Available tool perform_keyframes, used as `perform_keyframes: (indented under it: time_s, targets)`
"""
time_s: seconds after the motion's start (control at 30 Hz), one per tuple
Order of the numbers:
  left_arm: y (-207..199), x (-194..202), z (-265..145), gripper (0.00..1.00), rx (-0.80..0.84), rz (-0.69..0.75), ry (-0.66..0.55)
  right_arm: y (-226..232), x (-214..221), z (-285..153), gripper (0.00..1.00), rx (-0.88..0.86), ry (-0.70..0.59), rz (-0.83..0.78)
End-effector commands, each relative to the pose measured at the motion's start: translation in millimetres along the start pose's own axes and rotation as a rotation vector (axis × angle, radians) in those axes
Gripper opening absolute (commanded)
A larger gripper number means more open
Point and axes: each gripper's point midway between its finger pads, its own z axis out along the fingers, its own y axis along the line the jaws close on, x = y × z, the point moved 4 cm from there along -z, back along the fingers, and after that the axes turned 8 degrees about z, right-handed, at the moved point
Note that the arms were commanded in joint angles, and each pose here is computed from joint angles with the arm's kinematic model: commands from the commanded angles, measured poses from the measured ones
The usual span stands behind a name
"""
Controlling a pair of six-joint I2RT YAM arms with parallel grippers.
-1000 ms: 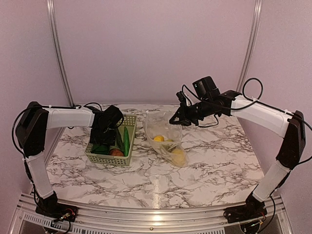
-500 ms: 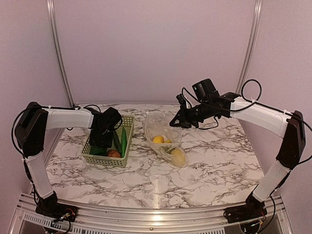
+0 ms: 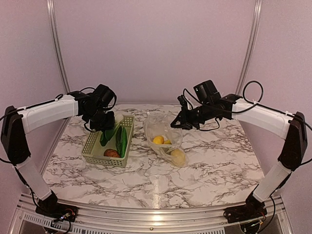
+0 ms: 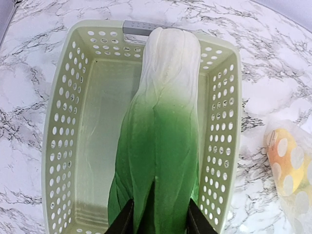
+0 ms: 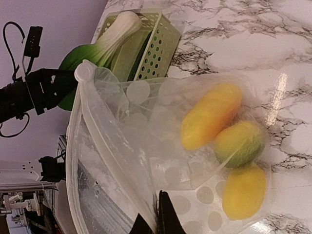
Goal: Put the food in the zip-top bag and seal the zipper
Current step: Adjust the fake vegetable in the bin.
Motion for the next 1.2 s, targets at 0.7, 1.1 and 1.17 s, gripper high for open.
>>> perform_keyframes:
  time_s: [0.7, 1.1, 1.17]
  targets:
    - [10.6, 37.5, -78.2, 0.21, 0.290, 0.460, -0.064, 9.7, -5.6, -3.3, 0.04, -0.030, -0.012, -0.001]
    - [25.5, 51.1, -55.8, 0.25, 0.109, 0.921, -0.074, 23.9, -0.8, 12.8, 0.04, -0.042, 0.052, -0.025]
    - [25.1, 49.7, -48.0, 0.26, 0.093, 0.960, -0.081, 24.8, 0.0, 14.4, 0.04, -0.044, 0.058, -0.025]
